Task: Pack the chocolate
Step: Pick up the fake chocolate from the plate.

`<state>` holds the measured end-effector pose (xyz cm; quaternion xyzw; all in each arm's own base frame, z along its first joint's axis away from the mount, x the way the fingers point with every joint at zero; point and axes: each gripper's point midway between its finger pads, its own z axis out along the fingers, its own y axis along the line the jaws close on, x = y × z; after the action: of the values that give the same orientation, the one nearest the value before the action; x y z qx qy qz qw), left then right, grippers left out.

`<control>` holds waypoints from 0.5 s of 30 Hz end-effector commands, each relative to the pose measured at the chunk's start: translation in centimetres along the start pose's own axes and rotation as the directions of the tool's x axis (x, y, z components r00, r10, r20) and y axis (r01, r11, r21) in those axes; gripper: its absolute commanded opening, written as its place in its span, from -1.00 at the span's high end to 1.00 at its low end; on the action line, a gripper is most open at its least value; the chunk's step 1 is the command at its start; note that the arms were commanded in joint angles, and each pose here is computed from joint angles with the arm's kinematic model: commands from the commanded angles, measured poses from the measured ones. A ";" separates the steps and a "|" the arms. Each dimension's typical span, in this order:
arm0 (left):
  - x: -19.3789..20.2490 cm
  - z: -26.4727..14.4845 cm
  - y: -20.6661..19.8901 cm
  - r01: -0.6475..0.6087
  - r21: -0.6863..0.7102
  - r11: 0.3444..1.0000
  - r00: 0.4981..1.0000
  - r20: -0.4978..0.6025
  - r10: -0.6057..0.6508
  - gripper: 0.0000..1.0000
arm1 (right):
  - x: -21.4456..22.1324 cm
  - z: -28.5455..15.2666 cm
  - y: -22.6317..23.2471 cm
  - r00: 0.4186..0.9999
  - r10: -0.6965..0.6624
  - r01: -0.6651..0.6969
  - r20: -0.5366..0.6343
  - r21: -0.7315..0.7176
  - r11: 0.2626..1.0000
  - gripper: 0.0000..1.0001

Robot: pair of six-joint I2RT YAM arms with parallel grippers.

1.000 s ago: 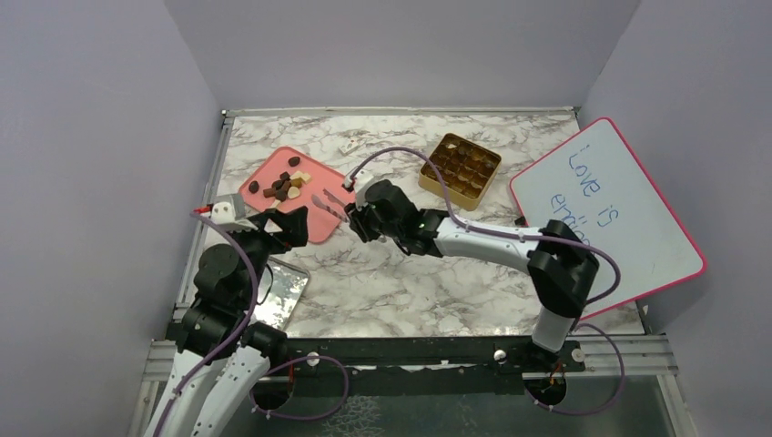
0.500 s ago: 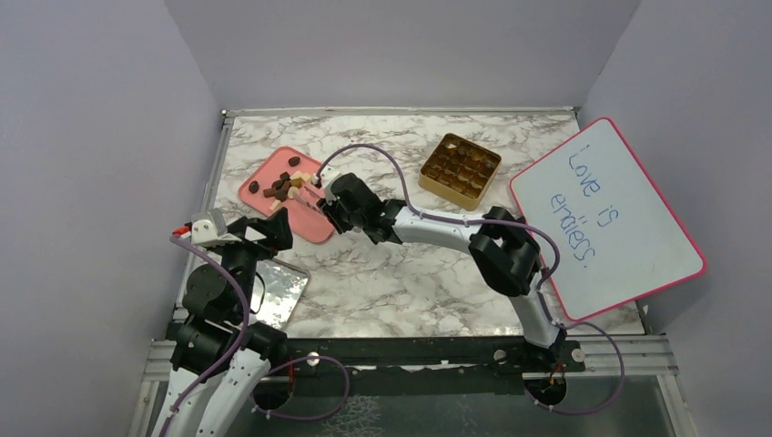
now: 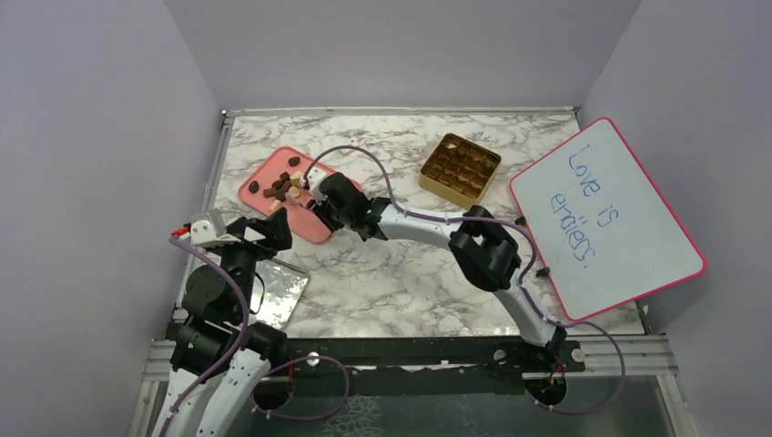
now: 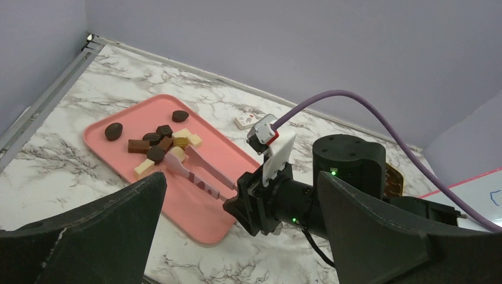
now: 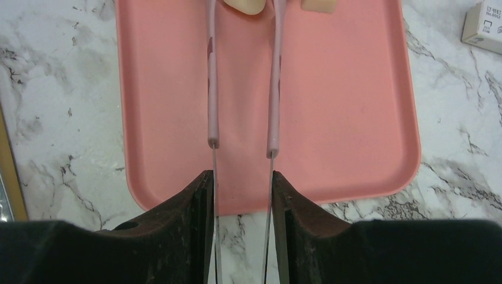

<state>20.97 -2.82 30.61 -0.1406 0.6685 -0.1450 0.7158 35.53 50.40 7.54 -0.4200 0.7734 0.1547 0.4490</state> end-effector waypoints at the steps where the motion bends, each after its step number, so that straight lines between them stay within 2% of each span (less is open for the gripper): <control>1: -0.7 -0.1 0.3 -0.007 -0.018 1.000 1.000 0.025 0.008 -0.98 | -0.5 1.1 0.1 1.000 -0.031 0.031 0.003 0.014 0.999 0.16; 9: -0.7 -0.1 0.4 -0.007 -0.020 1.000 1.000 0.026 0.008 -0.98 | -0.2 2.0 0.0 0.999 -0.041 0.042 -0.008 0.024 0.999 0.18; 15: -0.6 0.0 0.4 -0.008 -0.020 1.000 1.000 0.023 0.009 -0.98 | -0.6 1.3 -0.3 0.999 -0.043 0.043 -0.001 0.033 0.999 0.31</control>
<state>20.97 -2.81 30.61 -0.1407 0.6685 -0.1449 0.7158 36.39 51.24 6.41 -0.4316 0.7714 0.1412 0.4458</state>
